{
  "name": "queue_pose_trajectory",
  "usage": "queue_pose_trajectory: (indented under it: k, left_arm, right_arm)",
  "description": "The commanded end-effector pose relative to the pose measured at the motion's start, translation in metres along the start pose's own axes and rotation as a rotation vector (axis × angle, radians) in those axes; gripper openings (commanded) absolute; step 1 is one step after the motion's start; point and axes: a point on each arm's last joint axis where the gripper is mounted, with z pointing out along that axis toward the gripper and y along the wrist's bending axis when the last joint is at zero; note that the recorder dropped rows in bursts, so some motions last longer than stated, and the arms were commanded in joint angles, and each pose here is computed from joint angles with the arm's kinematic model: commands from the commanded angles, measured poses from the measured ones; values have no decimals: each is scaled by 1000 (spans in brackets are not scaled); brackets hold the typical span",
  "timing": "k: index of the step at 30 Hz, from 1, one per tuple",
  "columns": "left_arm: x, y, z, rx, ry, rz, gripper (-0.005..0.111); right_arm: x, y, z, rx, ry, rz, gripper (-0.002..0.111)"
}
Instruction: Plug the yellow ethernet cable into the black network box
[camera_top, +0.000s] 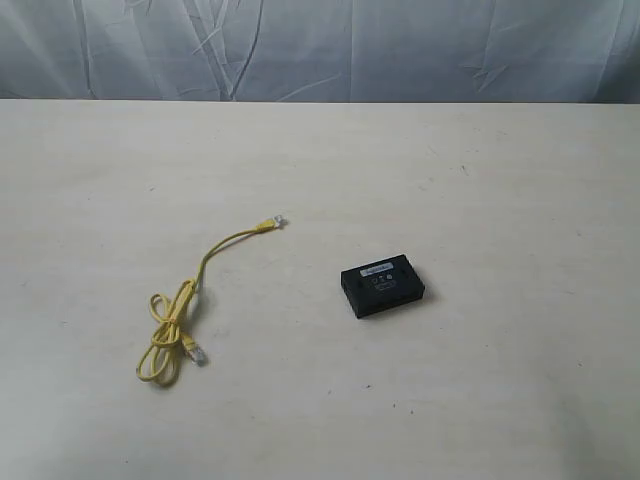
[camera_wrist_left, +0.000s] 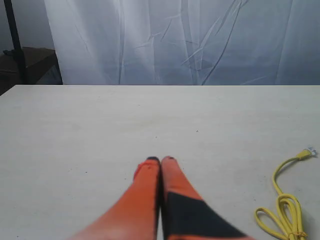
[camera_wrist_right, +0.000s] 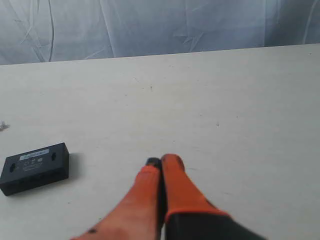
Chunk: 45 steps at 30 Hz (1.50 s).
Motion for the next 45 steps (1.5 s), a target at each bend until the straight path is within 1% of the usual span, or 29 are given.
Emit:
queue_pose_trajectory:
  k: [1,16,18,22,24,27,31,33,34,36,38,39,41,42,44,45]
  left_arm:
    - [1,0,0,0,-7,-7,0]
    - [1,0,0,0,-7,-7,0]
    - [-1,0,0,-6,-23,17,0]
    - [-5,0,0,-7,-76,25,0]
    - [-9,1,-1,-17,-120,85,0]
    - [-18,0,-2,-9,-217,55,0]
    - [-30,0,-6,-6,-357,56,0]
    - [-32,0,-6,-4,-383,38,0]
    - [-32,0,-6,-3,-367,10,0]
    - [-44,0,-8,-2,-333,0,0]
    - [-59,0,-5,-4,-271,10,0]
    - [-73,0,-3,-5,-242,15,0]
    - [-97,0,7,-6,-121,18,0]
    - [-104,1,13,-9,-39,27,0]
    - [-121,2,34,-18,125,74,0]
    - [-125,3,44,-19,190,103,0]
  right_arm:
    - [0,0,0,2,-11,-2,0]
    - [0,0,0,3,-11,-3,0]
    - [0,0,0,3,-11,-3,0]
    - [0,0,0,3,-11,-3,0]
    - [0,0,0,3,-11,-3,0]
    - [0,0,0,3,-11,-3,0]
    - [0,0,0,3,-11,-3,0]
    - [0,0,0,3,-11,-3,0]
    - [0,0,0,3,-11,-3,0]
    - [0,0,0,3,-11,-3,0]
    - [0,0,0,3,-11,-3,0]
    - [0,0,0,3,-11,-3,0]
    - [0,0,0,3,-11,-3,0]
    - [0,0,0,3,-11,-3,0]
    - [0,0,0,3,-11,-3,0]
    - [0,0,0,3,-11,-3,0]
